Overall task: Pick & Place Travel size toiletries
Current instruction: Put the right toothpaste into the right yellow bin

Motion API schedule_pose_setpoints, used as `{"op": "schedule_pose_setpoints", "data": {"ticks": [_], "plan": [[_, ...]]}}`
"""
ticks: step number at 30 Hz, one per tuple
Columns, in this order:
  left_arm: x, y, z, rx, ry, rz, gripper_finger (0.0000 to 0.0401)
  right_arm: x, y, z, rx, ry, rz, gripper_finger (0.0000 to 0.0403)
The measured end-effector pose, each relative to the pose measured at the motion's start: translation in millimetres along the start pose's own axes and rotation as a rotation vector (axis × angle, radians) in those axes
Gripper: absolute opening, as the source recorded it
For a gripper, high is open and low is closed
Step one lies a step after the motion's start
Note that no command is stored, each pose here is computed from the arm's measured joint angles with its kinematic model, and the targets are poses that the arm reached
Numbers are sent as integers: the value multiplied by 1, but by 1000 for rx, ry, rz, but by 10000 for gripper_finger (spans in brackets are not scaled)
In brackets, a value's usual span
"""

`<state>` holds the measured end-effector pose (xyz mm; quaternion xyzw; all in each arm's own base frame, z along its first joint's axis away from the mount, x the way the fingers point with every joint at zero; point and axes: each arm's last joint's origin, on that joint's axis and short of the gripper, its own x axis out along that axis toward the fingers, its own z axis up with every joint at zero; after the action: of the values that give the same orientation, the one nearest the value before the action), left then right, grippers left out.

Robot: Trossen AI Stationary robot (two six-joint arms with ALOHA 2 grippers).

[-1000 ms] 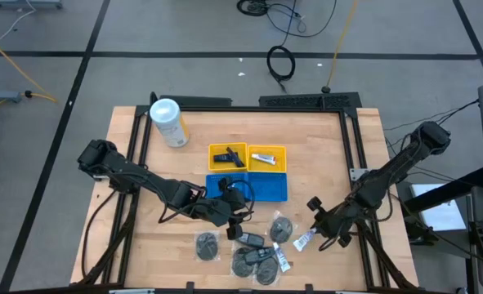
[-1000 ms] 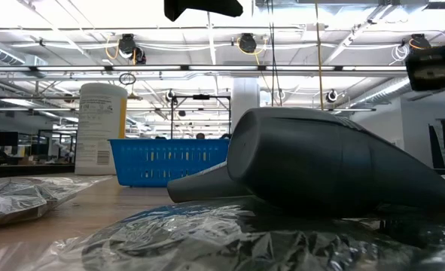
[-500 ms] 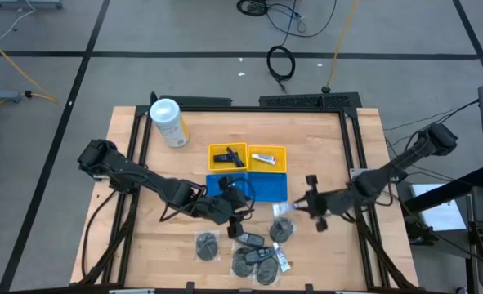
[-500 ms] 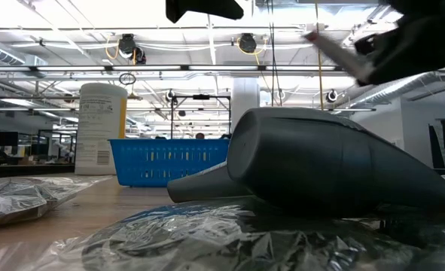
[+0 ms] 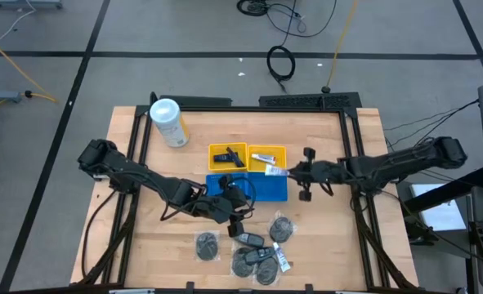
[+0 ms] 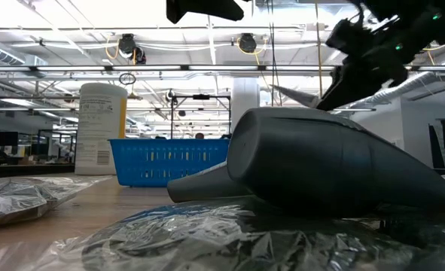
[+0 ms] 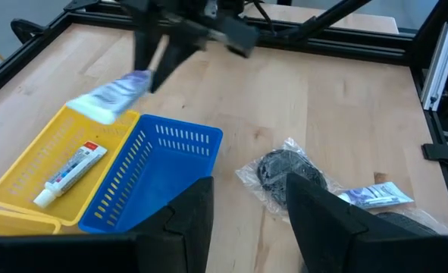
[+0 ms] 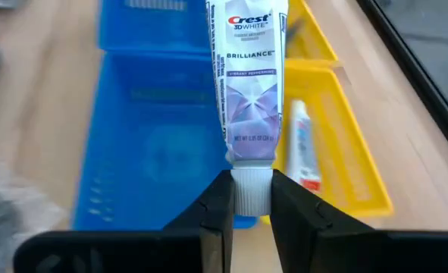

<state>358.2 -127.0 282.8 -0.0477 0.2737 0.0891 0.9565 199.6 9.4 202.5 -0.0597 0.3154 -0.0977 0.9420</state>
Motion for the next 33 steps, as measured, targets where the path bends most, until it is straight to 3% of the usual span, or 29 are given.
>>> {"op": "schedule_pose_setpoints", "data": {"ticks": [14,20,33], "plan": [[0,0,0,-1,-2,0,161,37,-36,10,19,82,-48,52],[0,0,0,-1,-2,0,161,50,-43,9,34,111,-72,76],[0,0,0,0,0,1,161,54,-45,15,48,46,-86,71]]}}
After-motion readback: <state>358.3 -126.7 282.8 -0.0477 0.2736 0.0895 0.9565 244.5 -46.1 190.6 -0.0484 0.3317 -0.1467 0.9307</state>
